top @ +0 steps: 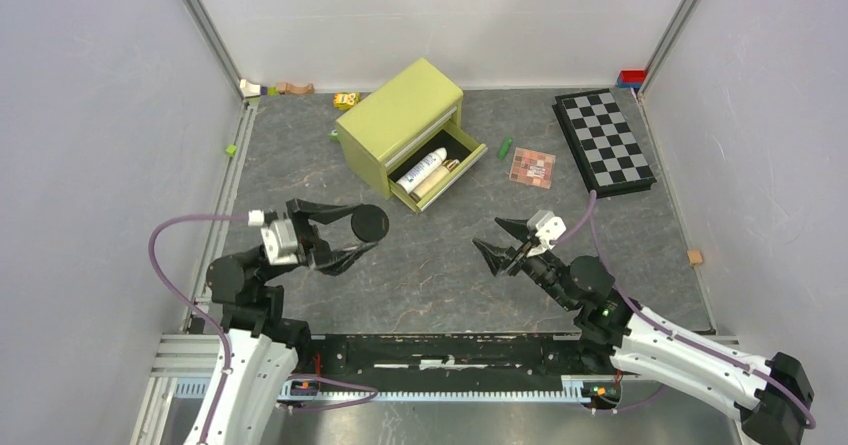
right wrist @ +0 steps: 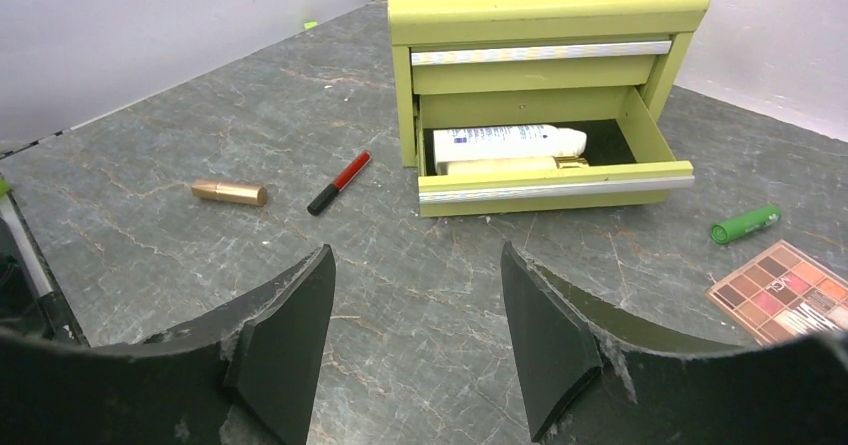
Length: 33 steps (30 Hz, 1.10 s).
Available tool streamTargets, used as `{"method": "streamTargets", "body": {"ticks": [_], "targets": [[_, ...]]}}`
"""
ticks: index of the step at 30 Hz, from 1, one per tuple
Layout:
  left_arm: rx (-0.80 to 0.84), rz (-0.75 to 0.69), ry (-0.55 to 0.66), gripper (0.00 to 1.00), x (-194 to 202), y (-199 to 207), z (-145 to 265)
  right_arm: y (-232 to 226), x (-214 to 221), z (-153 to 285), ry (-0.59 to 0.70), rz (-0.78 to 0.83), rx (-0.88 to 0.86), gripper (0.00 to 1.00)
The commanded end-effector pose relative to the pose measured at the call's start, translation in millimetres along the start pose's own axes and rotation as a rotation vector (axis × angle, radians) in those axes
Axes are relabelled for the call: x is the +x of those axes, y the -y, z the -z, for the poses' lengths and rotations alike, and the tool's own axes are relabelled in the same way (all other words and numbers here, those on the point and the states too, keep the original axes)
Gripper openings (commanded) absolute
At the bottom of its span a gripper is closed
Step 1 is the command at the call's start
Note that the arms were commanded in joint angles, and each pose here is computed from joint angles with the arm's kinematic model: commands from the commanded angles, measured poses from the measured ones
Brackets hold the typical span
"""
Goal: Organize the makeup
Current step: Pick up the makeup from the center of the board.
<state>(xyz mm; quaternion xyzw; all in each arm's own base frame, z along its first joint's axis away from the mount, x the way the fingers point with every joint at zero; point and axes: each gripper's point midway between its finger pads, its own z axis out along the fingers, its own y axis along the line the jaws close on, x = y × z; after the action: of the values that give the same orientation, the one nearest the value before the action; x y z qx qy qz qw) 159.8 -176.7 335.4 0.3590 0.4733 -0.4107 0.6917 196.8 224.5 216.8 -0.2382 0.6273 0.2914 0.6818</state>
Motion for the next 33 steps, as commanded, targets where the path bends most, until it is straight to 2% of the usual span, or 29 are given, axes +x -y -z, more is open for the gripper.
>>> {"method": "streamTargets", "body": {"ticks": [1,7,13,18,23,33], "targets": [[0.200,-0.411,0.008,0.21,-5,29,7,2,-23,-1,0.049,0.022,0.011,0.68],[0.314,-0.445,-0.008,0.21,0,48,12,2,-22,-1,0.043,0.042,0.007,0.68],[0.342,-0.474,-0.037,0.22,6,50,14,6,-23,-1,0.030,0.044,0.031,0.68],[0.353,-0.524,-0.085,0.21,15,48,17,11,-22,-4,-0.049,-0.025,0.087,0.69],[0.318,-0.632,-0.078,0.08,14,41,16,25,-18,-6,-0.150,-0.109,0.209,0.72],[0.364,-0.658,-0.071,0.02,13,48,17,19,-27,-7,-0.122,-0.195,0.199,0.74]]}}
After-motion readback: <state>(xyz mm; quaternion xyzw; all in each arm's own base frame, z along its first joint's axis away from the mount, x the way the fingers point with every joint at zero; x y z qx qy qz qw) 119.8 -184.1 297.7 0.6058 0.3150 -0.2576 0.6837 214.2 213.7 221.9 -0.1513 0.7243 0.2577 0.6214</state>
